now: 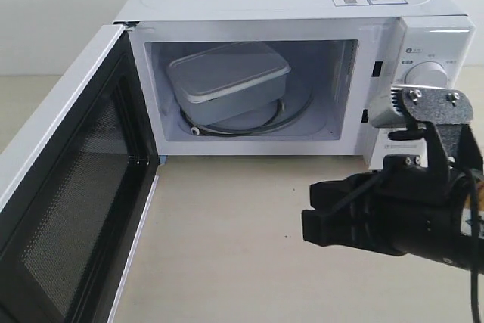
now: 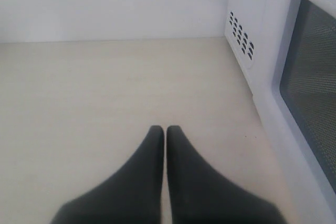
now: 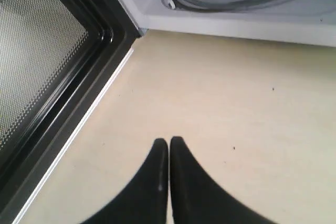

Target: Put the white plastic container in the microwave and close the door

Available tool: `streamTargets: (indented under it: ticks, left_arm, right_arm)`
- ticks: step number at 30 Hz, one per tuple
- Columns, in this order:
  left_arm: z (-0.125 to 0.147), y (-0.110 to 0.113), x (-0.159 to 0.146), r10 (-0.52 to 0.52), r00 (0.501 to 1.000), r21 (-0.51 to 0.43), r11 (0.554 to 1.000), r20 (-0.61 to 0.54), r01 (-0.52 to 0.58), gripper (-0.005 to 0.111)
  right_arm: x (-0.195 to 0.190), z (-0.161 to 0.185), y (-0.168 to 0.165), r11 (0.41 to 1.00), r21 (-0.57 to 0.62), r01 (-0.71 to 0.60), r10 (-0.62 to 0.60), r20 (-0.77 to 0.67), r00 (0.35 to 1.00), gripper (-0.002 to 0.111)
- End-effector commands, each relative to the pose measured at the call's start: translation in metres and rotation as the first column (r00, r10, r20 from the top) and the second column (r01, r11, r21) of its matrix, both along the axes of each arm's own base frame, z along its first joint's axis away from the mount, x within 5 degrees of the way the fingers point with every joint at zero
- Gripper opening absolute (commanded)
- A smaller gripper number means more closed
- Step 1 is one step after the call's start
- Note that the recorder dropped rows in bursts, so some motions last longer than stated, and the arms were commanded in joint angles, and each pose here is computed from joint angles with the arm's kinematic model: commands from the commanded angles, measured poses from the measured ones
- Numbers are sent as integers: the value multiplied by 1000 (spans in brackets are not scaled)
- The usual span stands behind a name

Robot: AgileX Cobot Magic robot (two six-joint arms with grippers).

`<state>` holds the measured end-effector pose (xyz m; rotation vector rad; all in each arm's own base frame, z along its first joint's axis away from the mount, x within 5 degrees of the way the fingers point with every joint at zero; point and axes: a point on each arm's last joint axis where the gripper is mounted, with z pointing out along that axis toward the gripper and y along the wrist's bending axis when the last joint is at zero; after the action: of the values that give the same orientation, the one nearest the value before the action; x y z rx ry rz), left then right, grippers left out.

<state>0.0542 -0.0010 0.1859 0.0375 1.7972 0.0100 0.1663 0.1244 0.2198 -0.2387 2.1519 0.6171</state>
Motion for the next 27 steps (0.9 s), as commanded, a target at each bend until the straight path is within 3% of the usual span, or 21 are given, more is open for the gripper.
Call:
streamTargets:
  ticks: [1, 12, 18, 27]
  left_arm:
    - [-1, 0, 0, -4, 1000, -2, 1000, 3, 4, 4]
    - [-1, 0, 0, -4, 1000, -2, 1000, 3, 4, 4]
    - [-1, 0, 0, -4, 1000, -2, 1000, 3, 4, 4]
    - [-1, 0, 0, -4, 1000, -2, 1000, 3, 4, 4]
  right_arm:
    - [-9, 7, -6, 1000, -11, -18, 18, 2, 1000, 0]
    - [-14, 14, -10, 1000, 4, -18, 18, 18, 1000, 0]
    - [-34, 51, -31, 998, 50, -29, 17, 230, 973, 0]
    - [-66, 83, -96, 966, 12, 257, -233, 461, 856, 0]
